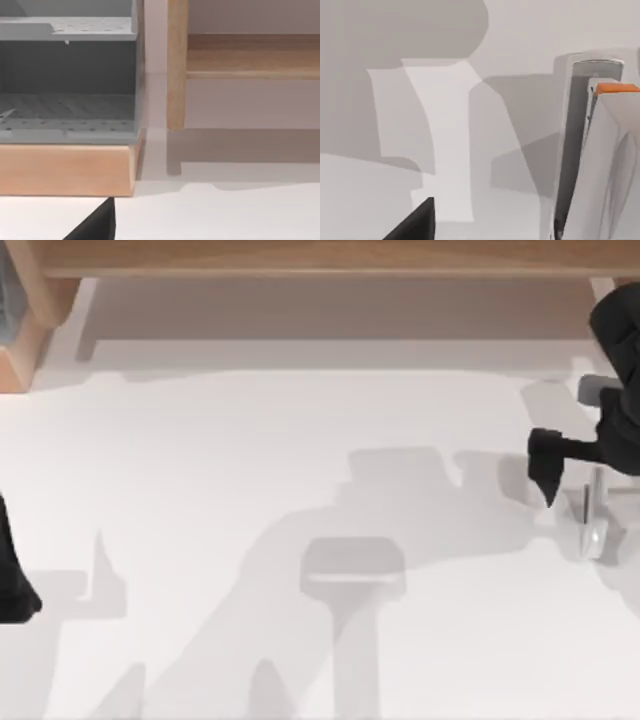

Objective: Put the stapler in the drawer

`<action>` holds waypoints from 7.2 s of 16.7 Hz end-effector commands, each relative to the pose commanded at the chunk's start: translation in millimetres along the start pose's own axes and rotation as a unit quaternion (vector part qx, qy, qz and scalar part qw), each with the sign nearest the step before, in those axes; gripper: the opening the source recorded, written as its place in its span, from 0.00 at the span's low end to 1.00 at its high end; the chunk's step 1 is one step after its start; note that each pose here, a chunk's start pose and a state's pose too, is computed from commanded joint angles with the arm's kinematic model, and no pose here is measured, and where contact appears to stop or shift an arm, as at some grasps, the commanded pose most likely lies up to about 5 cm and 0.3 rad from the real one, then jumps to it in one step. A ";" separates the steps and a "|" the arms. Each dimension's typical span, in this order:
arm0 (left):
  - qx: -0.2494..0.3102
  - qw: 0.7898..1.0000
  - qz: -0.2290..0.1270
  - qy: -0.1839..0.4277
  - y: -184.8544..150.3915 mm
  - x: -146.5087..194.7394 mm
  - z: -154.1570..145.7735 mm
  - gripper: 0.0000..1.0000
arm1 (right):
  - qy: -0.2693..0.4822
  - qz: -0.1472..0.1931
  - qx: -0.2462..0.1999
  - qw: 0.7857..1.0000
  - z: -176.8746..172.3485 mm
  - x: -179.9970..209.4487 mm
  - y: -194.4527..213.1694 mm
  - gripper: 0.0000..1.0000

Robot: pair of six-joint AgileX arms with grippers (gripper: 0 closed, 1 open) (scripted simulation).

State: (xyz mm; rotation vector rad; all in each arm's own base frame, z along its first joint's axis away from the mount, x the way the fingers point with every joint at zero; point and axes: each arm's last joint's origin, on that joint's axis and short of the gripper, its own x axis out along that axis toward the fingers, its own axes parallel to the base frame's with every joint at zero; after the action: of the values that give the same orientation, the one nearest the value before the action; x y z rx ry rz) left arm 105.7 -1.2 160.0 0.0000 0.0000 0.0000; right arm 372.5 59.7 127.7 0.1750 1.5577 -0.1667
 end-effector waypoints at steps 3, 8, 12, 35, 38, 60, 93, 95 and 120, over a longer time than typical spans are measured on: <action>0.000 1.000 0.000 0.000 0.0 0.0 0.0 1.00 | 0.003 -0.001 0.000 1.000 -1.3 9.1 -0.3 1.00; 0.000 1.000 0.000 0.000 0.0 0.0 0.0 1.00 | 0.003 -0.001 0.000 1.000 -1.3 9.1 -0.3 0.77; 0.000 1.000 0.000 0.000 0.0 0.0 0.0 1.00 | 0.003 -0.001 0.000 1.000 -1.3 9.1 -0.3 0.47; 0.000 1.000 0.000 0.000 0.0 0.0 0.0 1.00 | 0.002 -0.001 0.001 1.000 -0.8 -21.4 -0.9 0.00; 0.000 1.000 0.000 0.000 0.0 0.0 0.0 1.00 | 0.004 -0.002 0.002 1.000 -0.9 -19.7 -0.8 0.00; 0.000 1.000 0.000 0.000 0.0 0.0 0.0 1.00 | -0.054 -0.029 -0.063 0.996 146.1 -72.0 -203.5 0.00; 0.000 1.000 0.000 0.000 0.0 0.0 0.0 1.00 | 0.001 -0.012 -0.102 0.995 149.4 -26.9 -208.3 0.00; 0.000 1.000 0.000 0.000 0.0 0.0 0.0 1.00 | 0.001 -0.012 -0.102 0.995 149.4 -26.9 -208.3 0.08; 0.000 1.000 0.000 0.000 0.0 0.0 0.0 1.00 | -0.021 -0.012 -0.105 0.994 146.2 -42.9 -209.5 1.00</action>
State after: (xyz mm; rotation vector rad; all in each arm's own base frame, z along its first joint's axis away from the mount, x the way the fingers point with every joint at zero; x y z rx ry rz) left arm 105.7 -1.2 160.0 0.0000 0.0000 0.0000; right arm 469.7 -176.6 170.1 -0.0133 1.5240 -0.0242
